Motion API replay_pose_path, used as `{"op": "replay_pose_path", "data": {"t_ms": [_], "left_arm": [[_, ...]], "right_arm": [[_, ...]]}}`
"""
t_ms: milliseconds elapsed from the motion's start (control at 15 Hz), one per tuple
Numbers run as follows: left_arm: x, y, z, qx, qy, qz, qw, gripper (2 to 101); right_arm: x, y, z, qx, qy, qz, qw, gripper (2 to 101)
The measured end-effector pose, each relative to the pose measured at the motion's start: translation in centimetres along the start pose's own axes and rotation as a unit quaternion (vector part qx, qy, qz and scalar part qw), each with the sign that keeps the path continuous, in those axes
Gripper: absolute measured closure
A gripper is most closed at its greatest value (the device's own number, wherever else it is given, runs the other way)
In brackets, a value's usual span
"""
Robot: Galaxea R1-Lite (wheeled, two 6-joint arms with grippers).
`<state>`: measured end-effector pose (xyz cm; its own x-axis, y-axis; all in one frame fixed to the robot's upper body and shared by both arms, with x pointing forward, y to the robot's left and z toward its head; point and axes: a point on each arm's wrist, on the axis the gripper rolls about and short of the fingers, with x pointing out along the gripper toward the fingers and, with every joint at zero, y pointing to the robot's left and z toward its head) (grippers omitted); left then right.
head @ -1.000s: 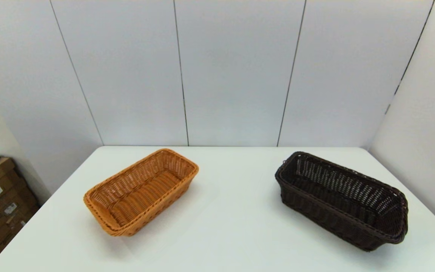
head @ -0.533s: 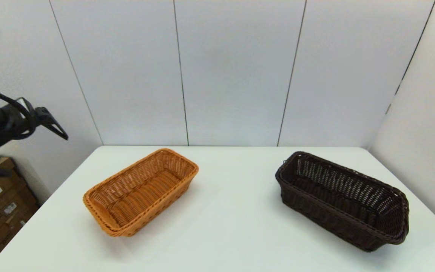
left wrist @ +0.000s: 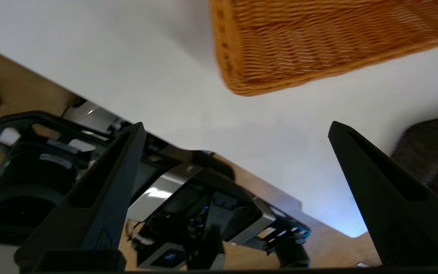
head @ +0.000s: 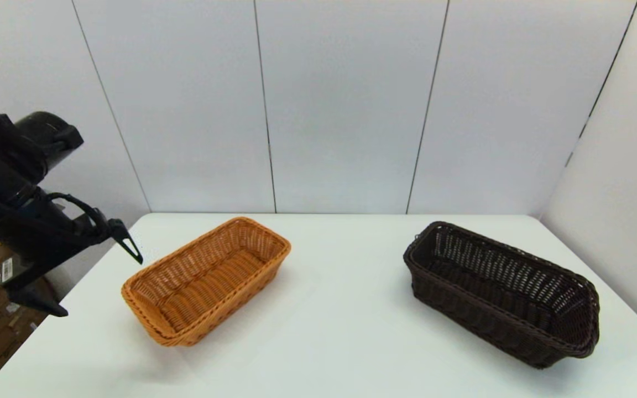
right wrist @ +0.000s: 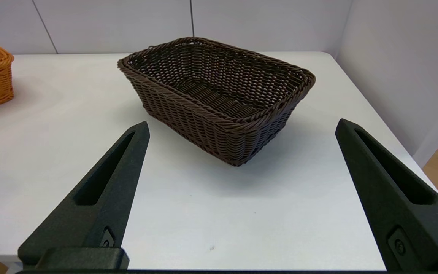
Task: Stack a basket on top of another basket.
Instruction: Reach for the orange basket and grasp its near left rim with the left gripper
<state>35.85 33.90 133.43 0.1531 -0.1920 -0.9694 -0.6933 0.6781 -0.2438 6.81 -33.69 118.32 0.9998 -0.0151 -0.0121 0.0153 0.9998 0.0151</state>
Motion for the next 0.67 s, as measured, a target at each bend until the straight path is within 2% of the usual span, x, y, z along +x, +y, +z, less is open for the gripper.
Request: {"op": "replay_pose_path", "data": {"t_ms": [200,667], "left_arm": [[2.3,0.4,1.3,-0.005,0.03,0.032,0.999,5.4],[8.4,-0.5,4.6,-0.013,0.076,0.075,0.994,5.4]], "right_arm": [[0.0,0.0,0.0,0.0,0.0,0.0,1.0,5.2],[0.0,0.0,0.0,0.0,0.0,0.0,1.0,5.2]]}}
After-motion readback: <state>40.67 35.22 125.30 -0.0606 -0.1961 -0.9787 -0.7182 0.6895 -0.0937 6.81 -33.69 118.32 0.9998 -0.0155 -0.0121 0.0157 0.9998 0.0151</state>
